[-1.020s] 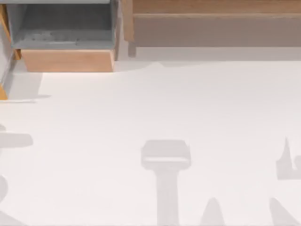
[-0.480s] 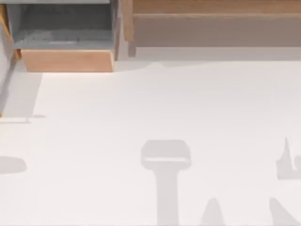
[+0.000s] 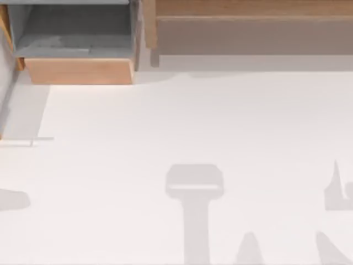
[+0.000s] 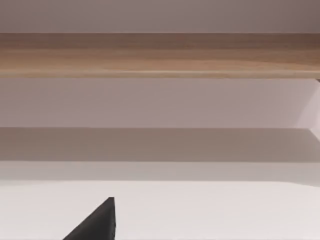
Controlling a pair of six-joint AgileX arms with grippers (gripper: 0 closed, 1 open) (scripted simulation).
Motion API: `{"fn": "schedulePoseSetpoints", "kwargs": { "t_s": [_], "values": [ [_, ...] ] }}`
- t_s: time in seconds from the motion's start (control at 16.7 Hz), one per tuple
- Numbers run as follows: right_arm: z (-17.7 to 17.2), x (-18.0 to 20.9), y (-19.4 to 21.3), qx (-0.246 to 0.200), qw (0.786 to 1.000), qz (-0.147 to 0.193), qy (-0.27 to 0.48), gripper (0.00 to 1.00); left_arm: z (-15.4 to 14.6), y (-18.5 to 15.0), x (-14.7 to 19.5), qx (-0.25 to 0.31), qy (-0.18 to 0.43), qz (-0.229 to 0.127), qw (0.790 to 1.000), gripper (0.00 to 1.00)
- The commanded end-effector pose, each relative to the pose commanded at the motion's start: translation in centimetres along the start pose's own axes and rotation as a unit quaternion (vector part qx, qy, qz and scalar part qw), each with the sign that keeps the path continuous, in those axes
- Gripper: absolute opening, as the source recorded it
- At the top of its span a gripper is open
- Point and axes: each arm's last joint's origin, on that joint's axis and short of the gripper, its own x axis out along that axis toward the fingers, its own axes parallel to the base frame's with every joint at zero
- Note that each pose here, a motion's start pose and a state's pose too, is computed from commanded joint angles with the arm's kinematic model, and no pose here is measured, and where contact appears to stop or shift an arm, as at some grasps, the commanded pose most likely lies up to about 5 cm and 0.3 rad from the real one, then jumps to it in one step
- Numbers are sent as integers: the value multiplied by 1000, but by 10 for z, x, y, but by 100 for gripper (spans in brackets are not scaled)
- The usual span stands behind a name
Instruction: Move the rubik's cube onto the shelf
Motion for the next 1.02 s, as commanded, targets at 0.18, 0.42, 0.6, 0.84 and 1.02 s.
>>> {"fn": "schedulePoseSetpoints", "kwargs": {
  "t_s": [0.18,0.42,0.6,0.84,1.02],
  "values": [
    [0,0,0,0,1000,0,0,100,0,0,0,0,0,0,1000,45],
    [0,0,0,0,1000,0,0,100,0,0,0,0,0,0,1000,75],
    [0,0,0,0,1000,0,0,100,0,0,0,0,0,0,1000,98],
    [0,0,0,0,1000,0,0,100,0,0,0,0,0,0,1000,100],
    [0,0,0,0,1000,0,0,100,0,0,0,0,0,0,1000,100]
  ]
}}
